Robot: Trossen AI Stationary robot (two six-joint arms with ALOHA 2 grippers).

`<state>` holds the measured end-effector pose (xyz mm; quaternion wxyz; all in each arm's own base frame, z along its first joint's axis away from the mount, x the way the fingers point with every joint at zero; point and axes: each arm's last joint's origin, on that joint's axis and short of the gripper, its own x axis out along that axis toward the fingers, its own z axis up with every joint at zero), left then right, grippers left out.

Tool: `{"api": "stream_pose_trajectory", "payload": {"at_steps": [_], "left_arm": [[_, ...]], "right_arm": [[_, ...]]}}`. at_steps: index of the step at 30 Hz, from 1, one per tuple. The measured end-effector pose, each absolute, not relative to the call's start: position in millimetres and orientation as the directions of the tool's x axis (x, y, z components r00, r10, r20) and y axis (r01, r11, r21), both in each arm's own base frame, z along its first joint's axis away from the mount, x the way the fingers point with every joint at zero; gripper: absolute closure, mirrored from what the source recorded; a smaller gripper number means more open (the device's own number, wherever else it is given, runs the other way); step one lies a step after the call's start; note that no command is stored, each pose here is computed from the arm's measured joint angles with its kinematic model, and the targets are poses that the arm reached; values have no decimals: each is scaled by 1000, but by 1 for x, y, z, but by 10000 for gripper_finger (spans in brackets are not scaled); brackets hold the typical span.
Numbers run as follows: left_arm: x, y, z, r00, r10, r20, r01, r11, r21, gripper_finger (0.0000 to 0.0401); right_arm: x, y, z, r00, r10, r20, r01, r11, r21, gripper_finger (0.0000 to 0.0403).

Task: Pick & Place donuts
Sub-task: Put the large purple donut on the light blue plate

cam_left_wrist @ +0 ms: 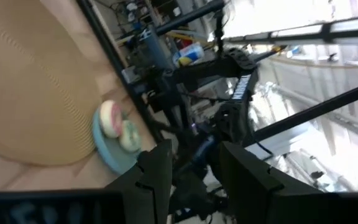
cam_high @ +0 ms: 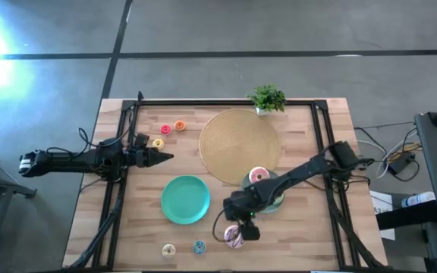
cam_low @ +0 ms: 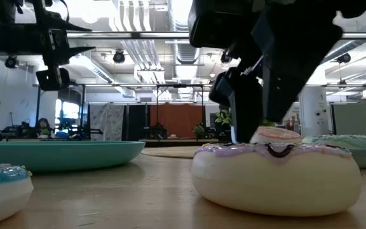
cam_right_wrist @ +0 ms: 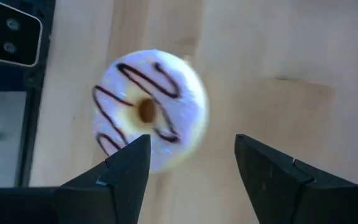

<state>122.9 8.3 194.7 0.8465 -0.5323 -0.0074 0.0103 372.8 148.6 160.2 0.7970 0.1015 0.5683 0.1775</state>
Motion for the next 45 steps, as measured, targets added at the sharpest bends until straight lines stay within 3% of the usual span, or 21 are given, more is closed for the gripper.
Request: {"api": "stream_pose_trajectory", "payload": {"at_steps": [8, 21, 26, 30, 35, 39, 42, 45], "left_arm": [[123, 8, 190, 999, 9, -42, -42, 437, -899, 291], [123, 8, 190, 999, 10, -48, -47, 440, -897, 291], [123, 8, 188, 998, 10, -60, -58, 438, -897, 291], [123, 8, 188, 998, 10, -61, -59, 434, -899, 291], [123, 8, 188, 998, 10, -67, -64, 435, -898, 291], [123, 8, 188, 998, 10, -68, -66, 435, -898, 291], [123, 8, 187, 997, 10, -74, -71, 439, -895, 291], [123, 8, 187, 997, 14, -75, -73, 453, -888, 291]], "right_arm": [[376, 161, 156, 315, 353, -881, -91, 935, 343, 179], [380, 174, 143, 373, 353, -858, -129, 935, 329, 179], [377, 176, 138, 398, 276, -875, -106, 961, 255, 186], [376, 178, 136, 393, 271, -879, -52, 961, 273, 226], [371, 178, 138, 368, 256, -894, 27, 958, 285, 315], [358, 171, 161, 373, 135, -918, 116, 975, 190, 380], [341, 160, 192, 396, 4, -918, 192, 977, 88, 384], [315, 142, 208, 341, -95, -935, 309, 951, 16, 375]]}}
